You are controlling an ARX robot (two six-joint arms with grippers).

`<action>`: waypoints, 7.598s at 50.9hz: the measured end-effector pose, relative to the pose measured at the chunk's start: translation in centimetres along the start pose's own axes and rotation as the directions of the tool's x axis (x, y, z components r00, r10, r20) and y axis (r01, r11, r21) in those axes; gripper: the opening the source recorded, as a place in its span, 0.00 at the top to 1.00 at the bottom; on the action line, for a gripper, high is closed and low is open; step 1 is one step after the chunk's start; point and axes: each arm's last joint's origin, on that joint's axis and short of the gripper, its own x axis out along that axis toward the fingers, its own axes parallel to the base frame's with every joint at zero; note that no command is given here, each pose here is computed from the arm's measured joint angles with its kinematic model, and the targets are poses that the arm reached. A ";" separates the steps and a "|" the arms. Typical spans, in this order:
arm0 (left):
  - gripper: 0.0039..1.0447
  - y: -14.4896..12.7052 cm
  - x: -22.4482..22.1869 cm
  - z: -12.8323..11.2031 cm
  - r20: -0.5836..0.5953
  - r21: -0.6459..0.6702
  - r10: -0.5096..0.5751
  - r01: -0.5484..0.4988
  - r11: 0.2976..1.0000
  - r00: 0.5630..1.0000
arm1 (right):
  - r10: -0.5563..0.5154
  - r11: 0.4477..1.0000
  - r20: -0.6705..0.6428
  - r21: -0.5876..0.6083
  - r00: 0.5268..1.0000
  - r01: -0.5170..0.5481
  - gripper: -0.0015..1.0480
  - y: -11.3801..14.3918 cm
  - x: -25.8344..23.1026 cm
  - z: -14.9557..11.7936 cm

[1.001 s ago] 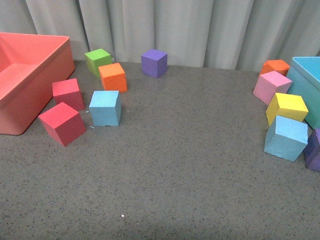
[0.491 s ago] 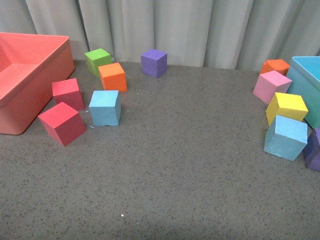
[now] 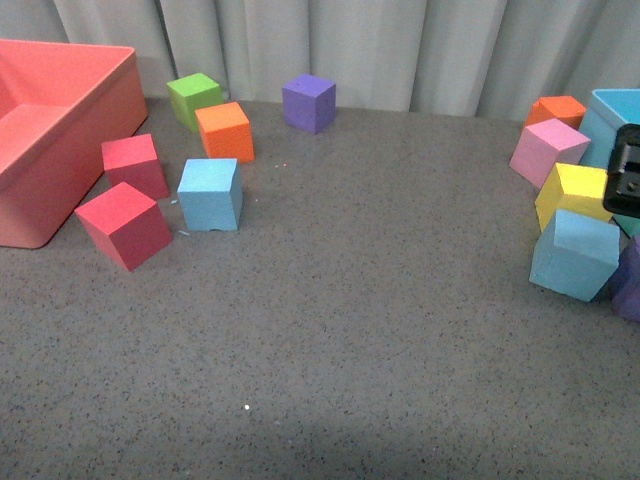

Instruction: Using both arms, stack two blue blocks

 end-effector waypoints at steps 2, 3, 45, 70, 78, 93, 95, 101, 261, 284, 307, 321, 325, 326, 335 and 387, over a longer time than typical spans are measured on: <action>0.06 0.0 0.0 0.0 0.000 0.000 0.000 0.000 1.000 1.000 | 0.004 1.000 -0.027 0.010 1.000 -0.004 0.09 0.4 0.6 0.3; 0.06 0.0 0.0 0.0 0.000 0.000 0.000 0.000 1.000 1.000 | 0.005 1.000 -0.041 0.021 0.999 -0.004 0.09 0.6 1.0 0.5; 0.06 0.0 0.0 0.0 0.000 0.000 0.000 0.000 1.000 1.000 | -0.069 0.992 -0.237 0.084 0.969 0.091 0.09 3.8 7.3 1.0; 0.06 0.0 0.0 0.0 0.000 0.000 0.000 0.000 1.000 1.000 | -0.103 0.985 -0.318 0.100 0.942 0.141 0.30 3.5 10.1 1.2; 0.06 0.0 0.0 0.0 0.000 0.000 0.000 0.000 1.000 1.000 | -0.103 0.984 -0.324 0.104 0.941 0.143 0.50 3.5 10.2 1.2; 0.06 0.0 0.0 0.0 0.000 0.000 0.000 0.000 1.000 1.000 | -0.004 0.998 -0.289 0.056 0.957 0.021 0.58 6.7 9.4 1.9; 0.06 0.0 0.0 0.0 0.000 0.000 0.000 0.000 1.000 1.000 | 0.019 0.999 -0.277 0.036 0.961 -0.009 0.59 7.7 9.1 2.2; 0.06 0.0 0.0 0.0 0.000 0.000 0.000 0.000 1.000 1.000 | 0.078 0.995 -0.271 -0.037 0.960 -0.092 0.59 11.2 8.7 2.7; 0.06 0.0 0.0 0.0 0.000 0.000 0.000 0.000 1.000 1.000 | 0.264 0.963 0.715 -0.231 0.648 -0.138 0.99 -6.3 -13.2 -10.7; 0.06 0.0 0.0 0.0 0.000 0.000 0.000 0.000 1.000 1.000 | 0.265 0.963 0.723 -0.231 0.638 -0.138 0.99 -6.8 -14.5 -11.7; 0.06 0.0 0.0 0.0 0.000 0.000 0.000 0.000 1.000 1.000 | 0.265 0.963 0.725 -0.231 0.636 -0.138 0.99 -7.1 -15.2 -12.5; 0.06 0.0 0.0 0.0 0.000 0.000 0.000 0.000 1.000 1.000 | 0.267 0.963 0.722 -0.232 0.639 -0.139 0.99 -7.4 -15.8 -13.5; 0.06 0.0 0.0 0.0 0.000 0.000 0.000 0.000 1.000 1.000 | 0.267 0.963 0.721 -0.232 0.640 -0.139 0.99 -7.4 -15.8 -13.6; 0.06 0.0 0.0 0.0 0.000 0.000 0.000 0.000 1.000 1.000 | 0.267 0.963 0.720 -0.232 0.640 -0.139 0.99 -7.4 -15.8 -13.6; 0.06 0.0 0.0 0.0 0.000 0.000 0.000 0.000 1.000 1.000 | 0.267 0.962 0.720 -0.233 0.640 -0.139 0.65 -7.4 -15.8 -13.6; 0.06 -4.8 25.5 -1.9 -0.742 -0.027 -0.059 0.058 0.998 0.668 | 0.267 0.963 0.721 -0.232 0.640 -0.140 0.09 -7.4 -15.8 -13.6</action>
